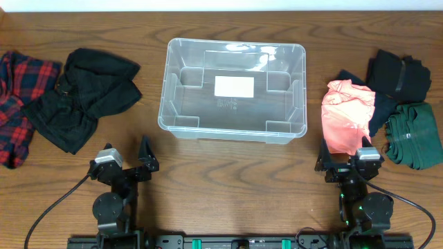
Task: Pack container
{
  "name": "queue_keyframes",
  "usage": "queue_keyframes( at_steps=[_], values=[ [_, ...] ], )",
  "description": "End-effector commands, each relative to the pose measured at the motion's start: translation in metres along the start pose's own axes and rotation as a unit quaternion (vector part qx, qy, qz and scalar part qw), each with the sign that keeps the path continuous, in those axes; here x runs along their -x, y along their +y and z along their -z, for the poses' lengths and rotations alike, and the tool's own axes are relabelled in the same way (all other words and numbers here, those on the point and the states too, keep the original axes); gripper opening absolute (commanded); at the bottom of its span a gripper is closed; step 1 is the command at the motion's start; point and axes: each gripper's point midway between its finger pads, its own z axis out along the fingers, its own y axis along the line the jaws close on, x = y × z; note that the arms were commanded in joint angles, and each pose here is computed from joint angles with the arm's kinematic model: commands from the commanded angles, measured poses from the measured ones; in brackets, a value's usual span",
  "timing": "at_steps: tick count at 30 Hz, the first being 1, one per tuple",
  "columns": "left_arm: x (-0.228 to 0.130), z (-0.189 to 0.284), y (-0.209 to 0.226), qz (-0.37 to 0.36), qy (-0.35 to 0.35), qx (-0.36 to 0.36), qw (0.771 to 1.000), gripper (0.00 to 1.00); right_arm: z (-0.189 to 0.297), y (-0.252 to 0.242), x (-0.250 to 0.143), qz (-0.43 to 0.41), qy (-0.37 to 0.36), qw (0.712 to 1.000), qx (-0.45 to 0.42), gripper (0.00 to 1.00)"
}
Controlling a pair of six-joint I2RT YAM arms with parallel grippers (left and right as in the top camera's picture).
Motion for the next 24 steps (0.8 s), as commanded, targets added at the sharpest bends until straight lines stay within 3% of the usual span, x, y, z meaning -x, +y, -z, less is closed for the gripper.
queue_keyframes(
  at_steps=[1, 7, 11, 18, 24],
  values=[
    [-0.014, -0.001, 0.000, -0.001, 0.021, -0.004, 1.000, 0.98, 0.000, 0.001, -0.002, -0.006, 0.002, 1.000, 0.003, 0.99],
    [0.020, 0.003, -0.023, 0.005, -0.035, -0.061, 0.998, 0.98, 0.000, 0.002, -0.002, -0.006, 0.002, 1.000, 0.003, 0.99],
    [0.048, 0.006, -0.023, 0.006, -0.027, -0.041, 0.999, 0.98, 0.000, 0.001, -0.002, -0.006, 0.002, 1.000, 0.003, 0.99],
    [0.090, -0.028, -0.007, 0.022, 0.094, 0.038, 0.995, 0.98, 0.000, 0.001, -0.002, -0.006, 0.002, 1.000, 0.003, 0.99],
    [0.101, -0.086, 0.005, 0.044, 0.232, 0.084, 0.968, 0.98, 0.000, 0.002, -0.002, -0.006, 0.002, 1.000, 0.003, 0.99]
  ],
)
